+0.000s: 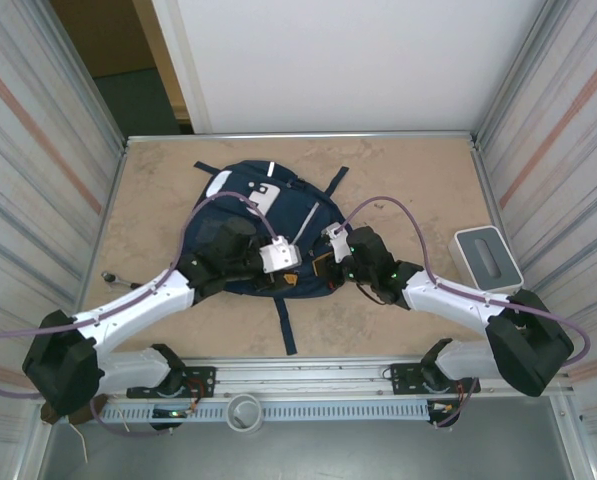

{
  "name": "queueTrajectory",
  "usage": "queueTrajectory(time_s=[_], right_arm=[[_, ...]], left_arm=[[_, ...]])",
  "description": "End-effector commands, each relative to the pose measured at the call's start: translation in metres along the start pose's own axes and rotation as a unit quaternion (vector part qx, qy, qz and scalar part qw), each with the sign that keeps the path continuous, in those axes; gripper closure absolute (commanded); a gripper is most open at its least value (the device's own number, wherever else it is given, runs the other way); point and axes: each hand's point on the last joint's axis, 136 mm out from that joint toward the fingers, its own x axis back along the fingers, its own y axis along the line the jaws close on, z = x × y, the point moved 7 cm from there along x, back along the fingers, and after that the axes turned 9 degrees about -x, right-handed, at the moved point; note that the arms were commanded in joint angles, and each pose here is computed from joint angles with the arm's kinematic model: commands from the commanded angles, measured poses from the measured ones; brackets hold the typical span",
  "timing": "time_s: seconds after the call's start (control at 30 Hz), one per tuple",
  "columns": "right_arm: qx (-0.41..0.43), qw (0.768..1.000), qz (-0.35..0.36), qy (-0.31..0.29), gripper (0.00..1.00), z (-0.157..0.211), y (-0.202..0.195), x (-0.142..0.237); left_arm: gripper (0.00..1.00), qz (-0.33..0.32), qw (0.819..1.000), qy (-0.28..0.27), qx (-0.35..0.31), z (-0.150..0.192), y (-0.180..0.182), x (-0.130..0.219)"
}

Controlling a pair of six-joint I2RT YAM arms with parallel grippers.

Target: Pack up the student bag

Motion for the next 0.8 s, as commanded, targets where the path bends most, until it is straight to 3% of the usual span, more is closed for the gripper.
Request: queueTrajectory(time_s=[0.0, 0.17, 0.47, 0.63, 0.77], right_arm=[[-0.005, 0.999, -0.022, -0.038, 1.00, -0.019, 0.015, 0.009], [-0.003, 0.999, -0.029, -0.044, 1.00, -0.020, 0.020, 0.012], [-0.005, 0.999, 0.023, -0.044, 1.00, -0.019, 0.002, 0.016], [-0.039, 0.994, 0.096, -0.036, 1.00, -0.028, -0.031, 0.015], [-0.055, 0.988, 0.143, -0.036, 1.00, -0.038, -0.051, 0.014]], left_arm=[[0.29, -0.024, 0.999, 0.025, 0.015, -0.008, 0.009, -0.006], [0.35, -0.029, 0.998, 0.046, 0.006, -0.006, 0.019, -0.027], [0.86, -0.011, 0.999, 0.026, 0.016, 0.011, 0.028, -0.026], [0.93, 0.005, 1.000, -0.021, 0.016, 0.022, 0.022, -0.006], [0.94, -0.012, 0.999, -0.029, 0.030, 0.038, 0.026, 0.011]])
